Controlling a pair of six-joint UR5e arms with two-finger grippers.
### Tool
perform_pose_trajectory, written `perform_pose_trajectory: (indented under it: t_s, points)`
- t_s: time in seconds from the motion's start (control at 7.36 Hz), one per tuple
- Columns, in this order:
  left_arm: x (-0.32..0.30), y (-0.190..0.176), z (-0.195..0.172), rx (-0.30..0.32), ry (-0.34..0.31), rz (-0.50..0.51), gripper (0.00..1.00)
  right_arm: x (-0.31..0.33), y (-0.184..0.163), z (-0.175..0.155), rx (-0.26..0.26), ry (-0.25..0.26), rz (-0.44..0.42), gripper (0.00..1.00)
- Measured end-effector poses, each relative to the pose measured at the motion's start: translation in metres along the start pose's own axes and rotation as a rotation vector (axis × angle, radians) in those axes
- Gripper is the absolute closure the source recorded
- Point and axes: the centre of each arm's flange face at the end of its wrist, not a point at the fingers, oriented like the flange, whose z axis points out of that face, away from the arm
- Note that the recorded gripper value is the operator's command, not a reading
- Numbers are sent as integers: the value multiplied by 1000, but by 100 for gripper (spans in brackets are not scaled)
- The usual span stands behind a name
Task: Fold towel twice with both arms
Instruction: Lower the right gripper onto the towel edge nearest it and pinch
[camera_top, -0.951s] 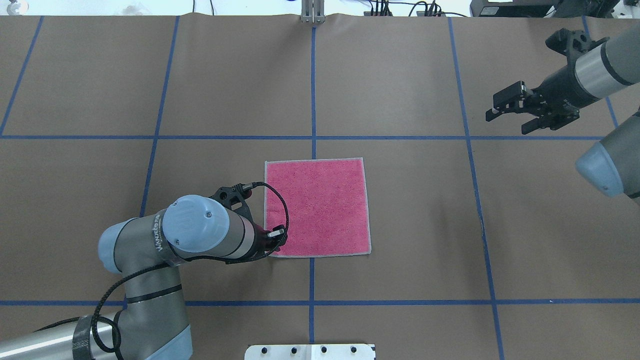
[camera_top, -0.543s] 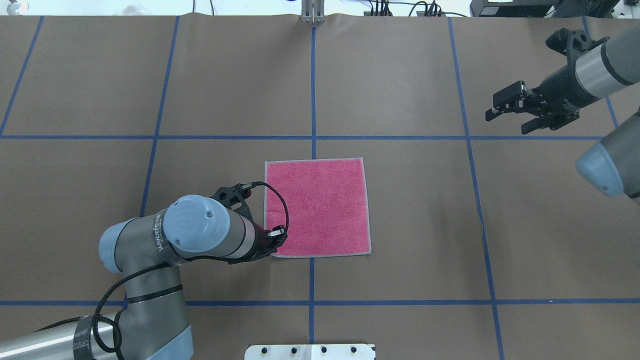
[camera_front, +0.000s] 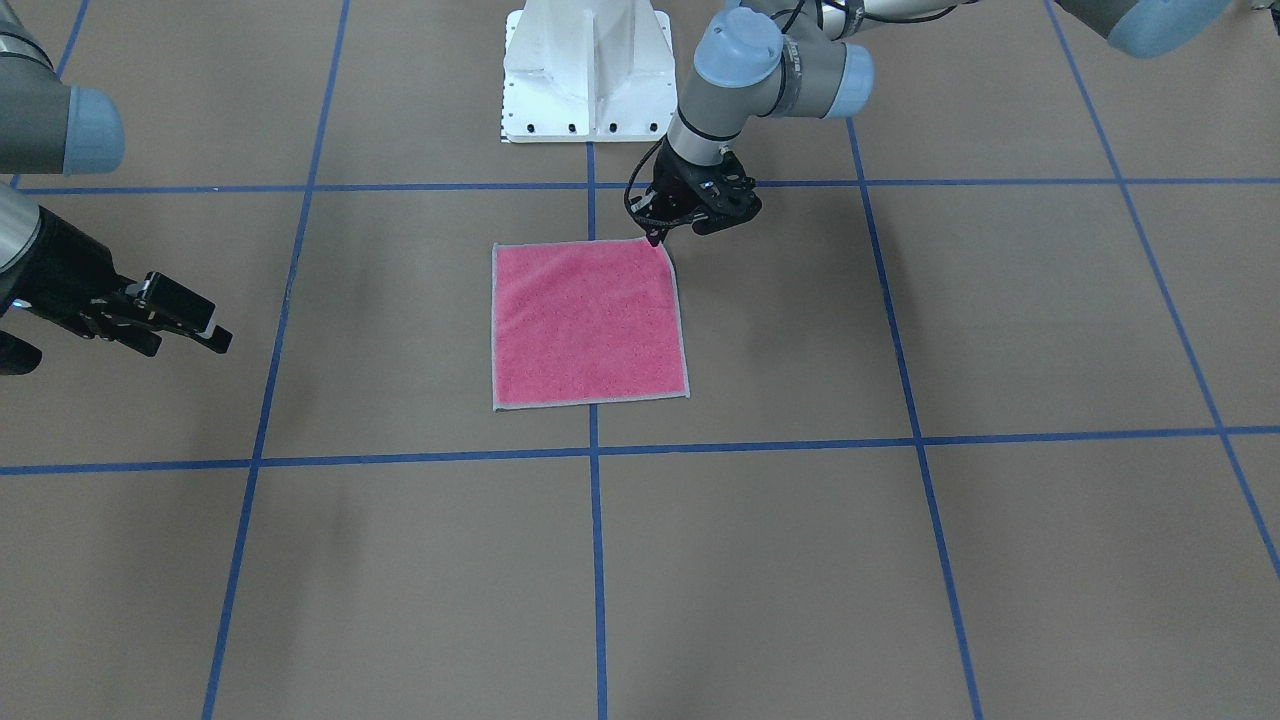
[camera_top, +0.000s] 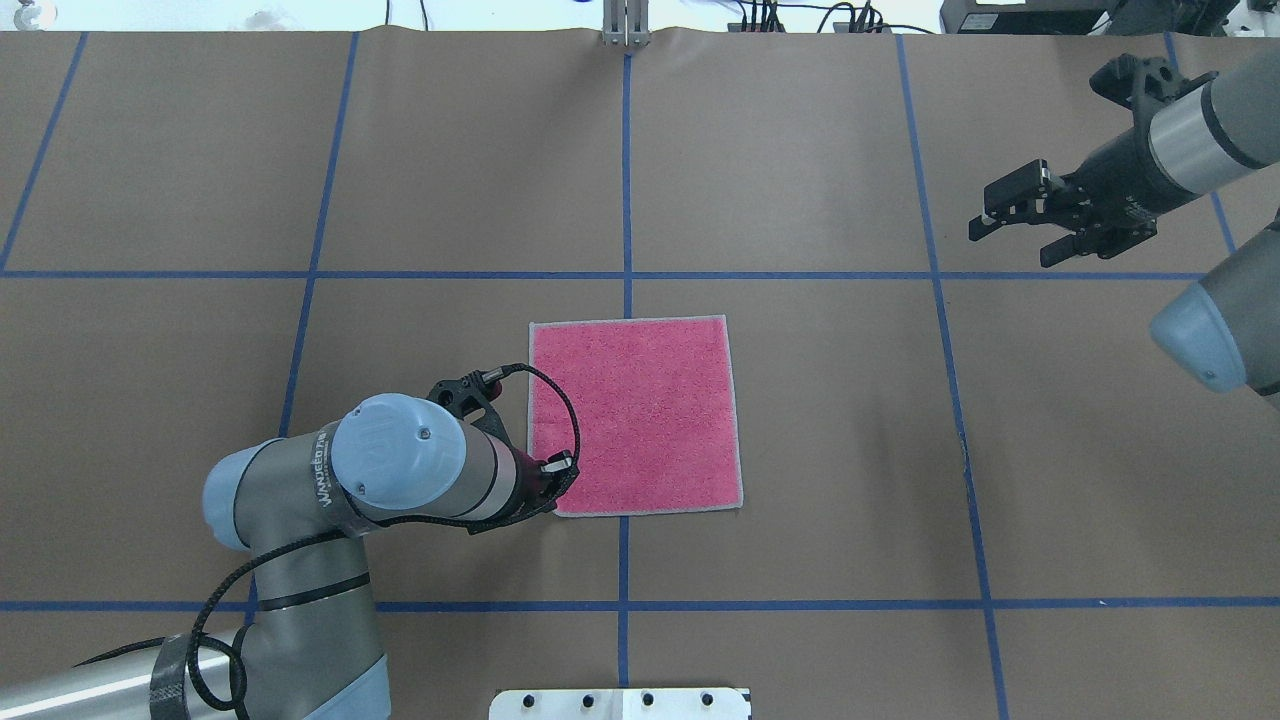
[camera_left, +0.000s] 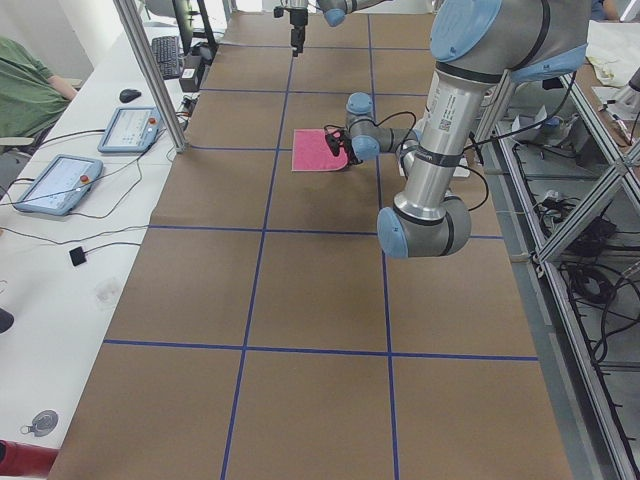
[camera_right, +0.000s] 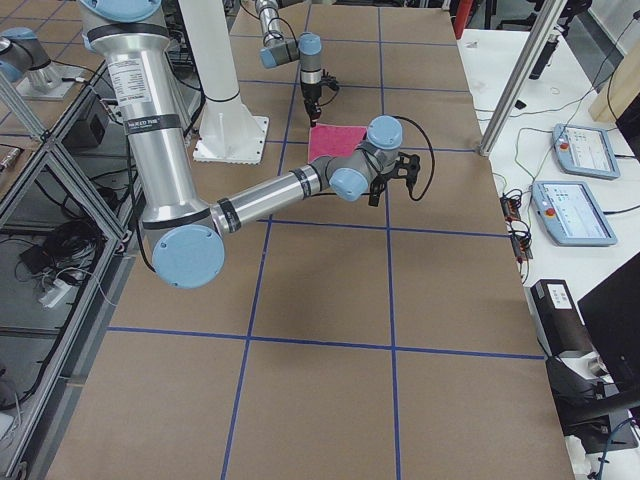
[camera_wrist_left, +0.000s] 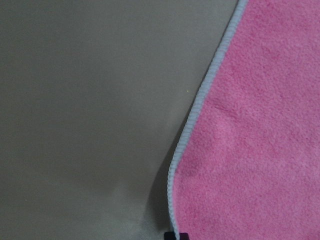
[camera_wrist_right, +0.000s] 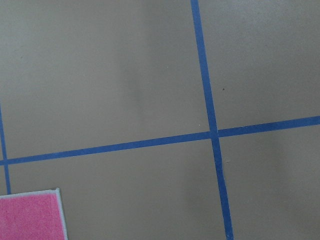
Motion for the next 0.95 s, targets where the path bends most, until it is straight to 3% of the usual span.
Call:
perform_pose_trajectory:
  t_s: [0.41, 0.95]
  points:
    - [4, 1, -10, -2, 21, 4, 100, -56, 35, 31, -51, -22, 70, 1]
    - [6, 3, -14, -4, 29, 0, 100, -151, 129, 120, -11, 2, 123, 3]
